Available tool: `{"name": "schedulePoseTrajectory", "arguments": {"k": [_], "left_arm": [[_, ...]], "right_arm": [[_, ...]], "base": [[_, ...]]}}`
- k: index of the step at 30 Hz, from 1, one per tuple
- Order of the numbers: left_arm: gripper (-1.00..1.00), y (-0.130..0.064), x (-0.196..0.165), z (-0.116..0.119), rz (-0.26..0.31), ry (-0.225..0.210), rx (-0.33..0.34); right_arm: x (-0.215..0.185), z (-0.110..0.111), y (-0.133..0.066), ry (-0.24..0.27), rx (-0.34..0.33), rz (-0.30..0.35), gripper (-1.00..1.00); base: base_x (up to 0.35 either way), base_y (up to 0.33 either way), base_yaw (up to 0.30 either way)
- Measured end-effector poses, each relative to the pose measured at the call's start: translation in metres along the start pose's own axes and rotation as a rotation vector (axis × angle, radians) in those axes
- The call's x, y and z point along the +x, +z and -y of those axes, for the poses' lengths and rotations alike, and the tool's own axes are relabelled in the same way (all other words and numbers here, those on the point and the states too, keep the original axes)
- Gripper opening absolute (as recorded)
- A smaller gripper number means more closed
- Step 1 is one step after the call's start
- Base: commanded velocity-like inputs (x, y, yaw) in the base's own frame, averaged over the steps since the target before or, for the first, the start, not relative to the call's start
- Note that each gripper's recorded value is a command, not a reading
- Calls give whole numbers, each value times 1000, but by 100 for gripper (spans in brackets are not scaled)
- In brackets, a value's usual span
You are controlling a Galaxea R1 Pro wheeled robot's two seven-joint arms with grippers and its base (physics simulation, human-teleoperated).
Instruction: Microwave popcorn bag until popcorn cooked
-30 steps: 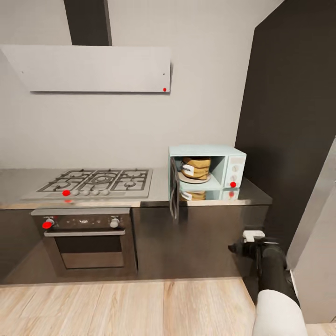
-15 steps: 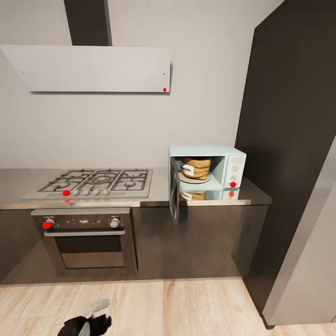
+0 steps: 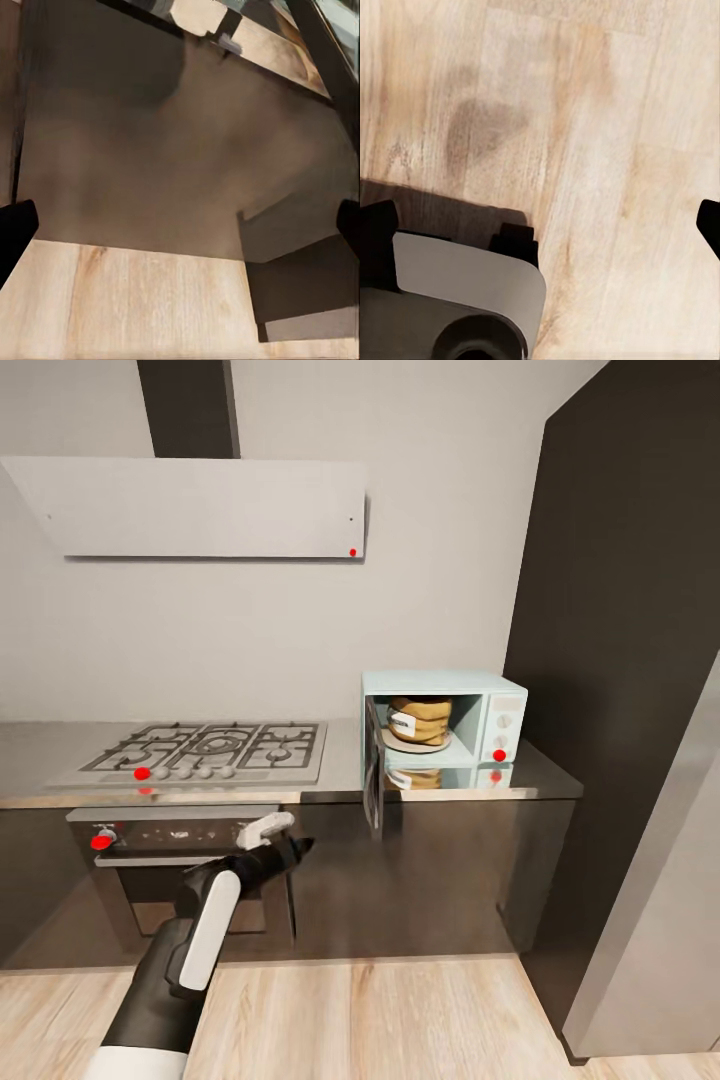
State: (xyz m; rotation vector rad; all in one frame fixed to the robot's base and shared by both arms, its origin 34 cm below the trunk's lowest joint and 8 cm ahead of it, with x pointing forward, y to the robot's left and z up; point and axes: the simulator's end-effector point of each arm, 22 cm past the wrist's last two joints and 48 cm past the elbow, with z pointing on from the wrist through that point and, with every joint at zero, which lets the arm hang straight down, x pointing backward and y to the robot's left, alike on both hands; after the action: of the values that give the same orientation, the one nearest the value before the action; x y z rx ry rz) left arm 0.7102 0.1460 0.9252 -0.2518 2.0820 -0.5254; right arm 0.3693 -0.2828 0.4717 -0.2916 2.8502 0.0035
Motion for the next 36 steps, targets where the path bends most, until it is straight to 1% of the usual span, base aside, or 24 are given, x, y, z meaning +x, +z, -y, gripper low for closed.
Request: {"name": "schedulePoseTrajectory", "arguments": {"k": [1, 2, 4, 7, 8, 9, 10, 13, 21, 28, 30, 31, 33, 34, 35, 36], "left_arm": [[100, 0, 0, 14, 4, -43, 54], [100, 0, -1, 19, 5, -63, 78], [100, -1, -1, 25, 5, -85, 104], [100, -2, -2, 28, 6, -96, 117], [100, -2, -1, 29, 5, -95, 119], [100, -1, 8, 47, -14, -57, 146], [100, 0, 12, 52, -20, -41, 152], [100, 0, 14, 57, -25, -29, 158], [100, -1, 14, 61, -26, -31, 170], [100, -2, 14, 63, -25, -31, 173], [100, -3, 13, 68, -24, -31, 195], [100, -4, 14, 74, -24, -30, 217], [100, -9, 15, 93, -27, -21, 293], [100, -12, 18, 107, -32, -10, 343], [100, -20, 24, 132, -45, 3, 436], [100, -25, 29, 147, -54, 14, 490]], "right_arm": [[1, 0, 0, 0, 1, -2, 100], [1, 1, 0, 0, 1, -4, 100], [1, 0, 0, 0, 0, -5, 100], [1, -1, 0, -1, -2, -6, 100], [1, -2, 0, 0, -3, -5, 100], [-1, 0, 0, 0, -2, 4, 100], [-1, 0, 0, 0, -2, 5, 100], [-1, -4, 0, -3, -7, 4, 100], [1, -6, 0, -6, -10, -5, 100], [0, -7, 0, -6, -11, -4, 100], [0, -7, 0, -6, -11, -5, 100], [0, -7, 0, -6, -11, -4, 100], [-1, -7, 0, -6, -11, -3, 100], [-1, -7, 0, -6, -11, -3, 100], [-1, -7, 0, -5, -10, -2, 100], [-2, -7, -1, -5, -10, -1, 100]], "base": [[0, 0, 0], [0, 0, 0], [151, 0, 0], [265, 0, 0], [319, 0, 0], [321, 0, 0], [322, 0, 0], [322, 0, 0], [323, 0, -9], [294, 0, -87], [82, 0, -177], [41, 0, -191], [21, 0, -198], [7, 0, -203], [4, 0, -204], [2, 0, -204]]}}
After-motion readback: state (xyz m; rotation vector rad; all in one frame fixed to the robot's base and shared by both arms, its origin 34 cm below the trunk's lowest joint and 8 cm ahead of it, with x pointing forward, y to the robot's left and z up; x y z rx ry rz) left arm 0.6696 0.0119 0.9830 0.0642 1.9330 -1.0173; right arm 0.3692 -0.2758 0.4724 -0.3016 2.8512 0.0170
